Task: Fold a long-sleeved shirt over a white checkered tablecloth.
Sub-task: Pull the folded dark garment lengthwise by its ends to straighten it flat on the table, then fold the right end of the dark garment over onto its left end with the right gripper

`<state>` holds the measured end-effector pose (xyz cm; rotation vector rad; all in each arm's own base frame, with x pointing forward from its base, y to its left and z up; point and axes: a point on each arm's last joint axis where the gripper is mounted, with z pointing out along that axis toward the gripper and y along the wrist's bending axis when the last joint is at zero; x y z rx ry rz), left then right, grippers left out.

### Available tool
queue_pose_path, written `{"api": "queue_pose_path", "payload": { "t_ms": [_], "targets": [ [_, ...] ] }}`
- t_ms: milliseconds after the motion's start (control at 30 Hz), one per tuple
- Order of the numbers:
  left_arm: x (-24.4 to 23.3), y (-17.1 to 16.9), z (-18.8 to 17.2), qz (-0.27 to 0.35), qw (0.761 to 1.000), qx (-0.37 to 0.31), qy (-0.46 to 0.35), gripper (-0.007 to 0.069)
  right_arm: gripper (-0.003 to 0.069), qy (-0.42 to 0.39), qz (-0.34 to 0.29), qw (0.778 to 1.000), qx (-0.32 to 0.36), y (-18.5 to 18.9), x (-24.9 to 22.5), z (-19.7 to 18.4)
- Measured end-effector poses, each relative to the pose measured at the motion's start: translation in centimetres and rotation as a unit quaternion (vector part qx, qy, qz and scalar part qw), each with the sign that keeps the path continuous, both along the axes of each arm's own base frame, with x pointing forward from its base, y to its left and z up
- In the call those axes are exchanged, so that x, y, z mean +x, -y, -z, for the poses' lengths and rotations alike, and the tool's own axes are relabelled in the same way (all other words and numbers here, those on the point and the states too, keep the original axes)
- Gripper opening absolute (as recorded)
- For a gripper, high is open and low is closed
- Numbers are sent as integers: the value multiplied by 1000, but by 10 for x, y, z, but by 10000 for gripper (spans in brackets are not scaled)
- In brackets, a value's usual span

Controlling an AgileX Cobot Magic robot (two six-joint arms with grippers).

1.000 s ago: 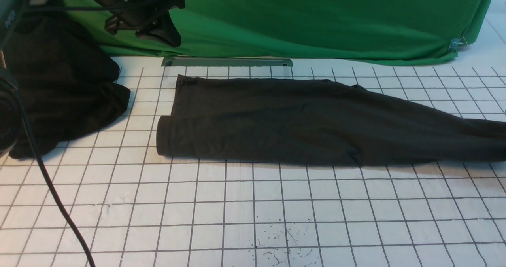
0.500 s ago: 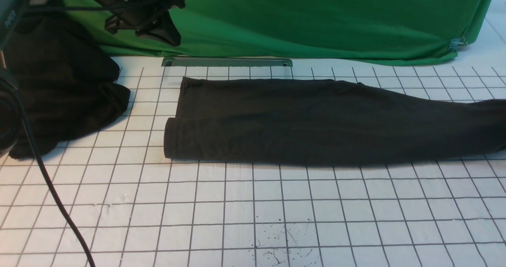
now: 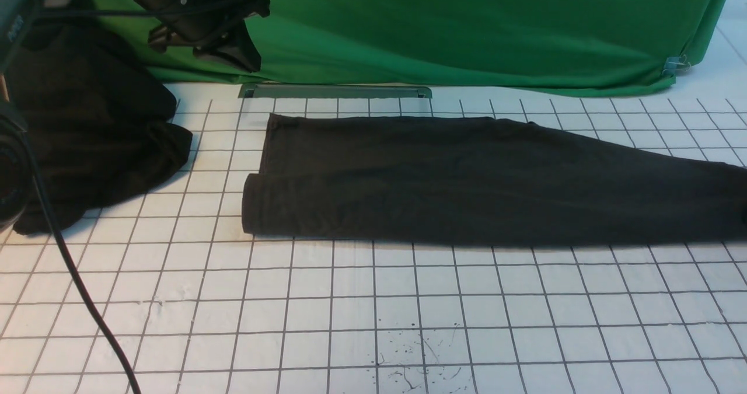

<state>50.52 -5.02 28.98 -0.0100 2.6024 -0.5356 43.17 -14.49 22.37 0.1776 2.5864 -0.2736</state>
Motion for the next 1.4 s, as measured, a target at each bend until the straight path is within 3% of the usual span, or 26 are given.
{"api": "queue_pose_path", "payload": {
  "t_ms": [67,200,367,633,800,933,967,1000,1100,1167,1400],
  "targets": [
    [0,0,0,0,1000,1,0,103,664,6,13,1000,8,-1,-8,-18],
    [0,0,0,0,1000,0,-1,187,686,-10,41,998,56,-3,-20,-30],
    [0,0,0,0,1000,0,-1,316,691,-80,50,989,118,-4,-21,1],
    [0,0,0,0,1000,0,-1,380,676,-131,53,980,139,-1,-10,61],
    [0,0,0,0,1000,0,-1,382,550,-132,42,981,136,-1,-8,69],
    [0,1,0,1,1000,-7,-1,372,323,-129,29,982,137,-1,-7,69],
    [0,1,0,1,1000,-8,-1,371,310,-129,27,982,137,-1,-7,69],
    [0,3,-1,3,1000,-18,-1,360,201,-130,21,982,137,-2,-6,69],
    [-1,6,-3,6,999,-38,-2,338,62,-130,16,982,139,-2,-6,68],
    [-1,8,-4,8,999,-49,-2,315,27,-135,16,981,141,-1,-6,65],
    [-21,8,-4,16,998,-47,-29,247,25,-108,48,985,127,31,-20,31]
  ]
}}
